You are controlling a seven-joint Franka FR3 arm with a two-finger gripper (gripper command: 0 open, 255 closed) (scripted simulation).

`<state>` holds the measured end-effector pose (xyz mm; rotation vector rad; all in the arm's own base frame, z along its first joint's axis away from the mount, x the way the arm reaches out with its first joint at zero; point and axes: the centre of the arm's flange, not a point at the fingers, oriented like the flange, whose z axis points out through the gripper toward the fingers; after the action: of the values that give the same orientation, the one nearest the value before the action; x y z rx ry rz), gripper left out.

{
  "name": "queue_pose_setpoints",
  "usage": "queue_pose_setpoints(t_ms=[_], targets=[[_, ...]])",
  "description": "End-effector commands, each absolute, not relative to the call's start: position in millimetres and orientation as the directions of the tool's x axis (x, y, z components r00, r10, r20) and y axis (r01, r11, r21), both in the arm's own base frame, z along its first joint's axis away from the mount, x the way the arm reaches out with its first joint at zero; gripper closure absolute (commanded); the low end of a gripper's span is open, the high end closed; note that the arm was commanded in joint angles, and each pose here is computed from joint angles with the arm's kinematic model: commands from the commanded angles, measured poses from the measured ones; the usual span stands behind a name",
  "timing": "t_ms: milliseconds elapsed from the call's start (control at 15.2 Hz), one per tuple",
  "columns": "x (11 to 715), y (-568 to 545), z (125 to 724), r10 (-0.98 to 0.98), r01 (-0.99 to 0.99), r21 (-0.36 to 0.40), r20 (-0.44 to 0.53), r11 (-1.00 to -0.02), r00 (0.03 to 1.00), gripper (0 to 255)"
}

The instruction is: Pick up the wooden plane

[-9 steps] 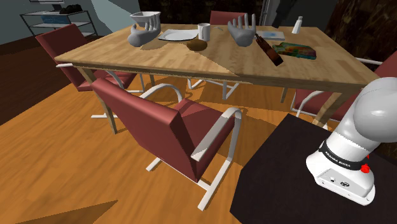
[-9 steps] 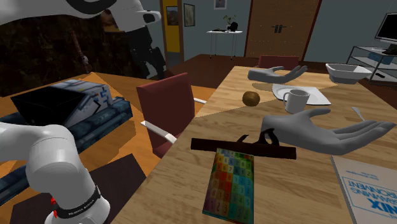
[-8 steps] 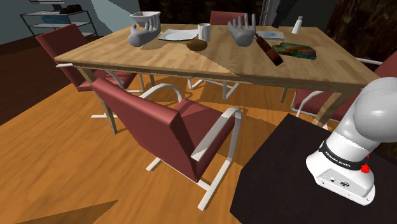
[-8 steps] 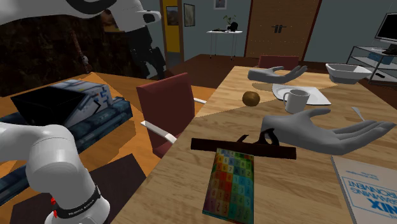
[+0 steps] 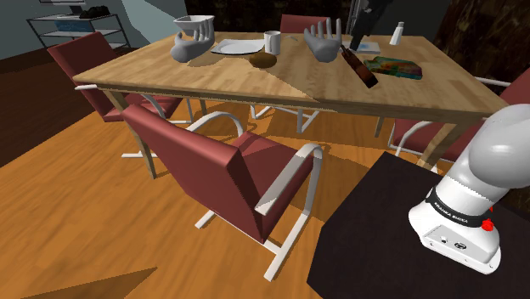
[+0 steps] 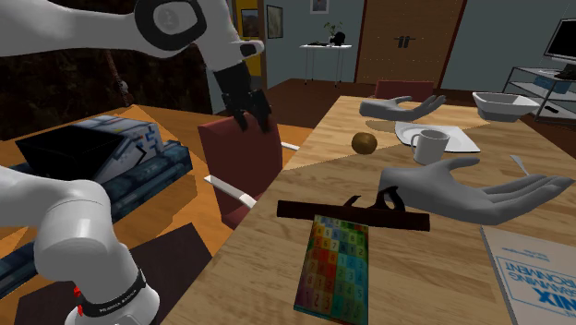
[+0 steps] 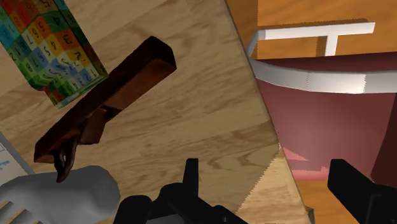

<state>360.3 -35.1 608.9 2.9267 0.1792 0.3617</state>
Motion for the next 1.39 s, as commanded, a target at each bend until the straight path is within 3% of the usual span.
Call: queue_pose_setpoints(t_ms=[0, 1320], targets=[[374.8, -47.8, 596.0, 0.127, 0.072, 0.233, 0.23, -0.97, 0.965, 0], [491.4, -212.8, 502.6, -0.025, -0.16, 0.525, 0.255, -0.836, 0.967, 0]])
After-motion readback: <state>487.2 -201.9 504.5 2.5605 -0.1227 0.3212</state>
